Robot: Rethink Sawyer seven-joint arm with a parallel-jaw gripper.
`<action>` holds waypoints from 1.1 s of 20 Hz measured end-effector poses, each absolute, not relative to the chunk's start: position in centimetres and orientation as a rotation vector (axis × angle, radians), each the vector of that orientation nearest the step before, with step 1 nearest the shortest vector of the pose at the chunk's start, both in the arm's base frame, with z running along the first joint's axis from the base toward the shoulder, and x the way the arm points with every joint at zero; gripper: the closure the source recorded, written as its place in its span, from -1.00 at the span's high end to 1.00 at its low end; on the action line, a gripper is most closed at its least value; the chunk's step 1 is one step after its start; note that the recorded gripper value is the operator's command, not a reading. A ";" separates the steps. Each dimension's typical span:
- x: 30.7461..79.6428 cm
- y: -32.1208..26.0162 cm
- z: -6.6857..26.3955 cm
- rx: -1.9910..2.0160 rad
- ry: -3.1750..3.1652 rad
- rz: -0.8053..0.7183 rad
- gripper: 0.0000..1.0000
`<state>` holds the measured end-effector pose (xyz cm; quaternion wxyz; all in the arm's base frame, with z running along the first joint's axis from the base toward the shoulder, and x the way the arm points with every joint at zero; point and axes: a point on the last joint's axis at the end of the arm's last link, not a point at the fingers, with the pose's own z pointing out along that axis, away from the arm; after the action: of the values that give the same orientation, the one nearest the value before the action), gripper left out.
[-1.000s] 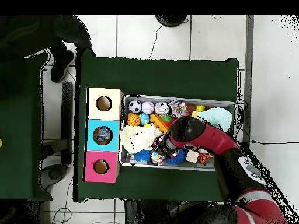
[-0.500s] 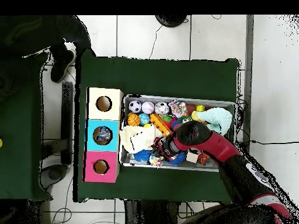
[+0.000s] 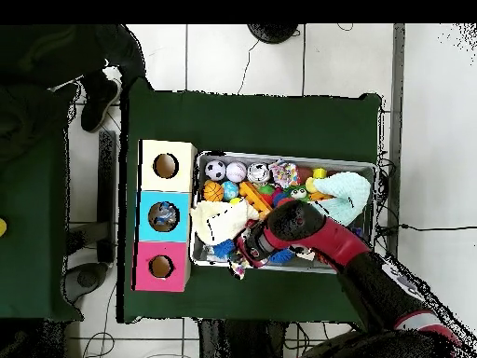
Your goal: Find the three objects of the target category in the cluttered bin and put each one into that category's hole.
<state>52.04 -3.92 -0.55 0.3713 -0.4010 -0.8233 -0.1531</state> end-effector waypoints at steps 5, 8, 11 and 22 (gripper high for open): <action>51.9 -2.6 0.4 -0.996 -2.131 -0.372 -1.00; 51.8 -2.1 0.9 -0.985 -2.144 -0.363 -1.00; 51.6 -1.8 1.3 -0.979 -2.149 -0.357 1.00; 51.2 -1.7 1.6 -0.974 -2.147 -0.353 1.00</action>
<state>51.22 -1.67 1.62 0.3698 -0.3796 -0.8368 -0.1376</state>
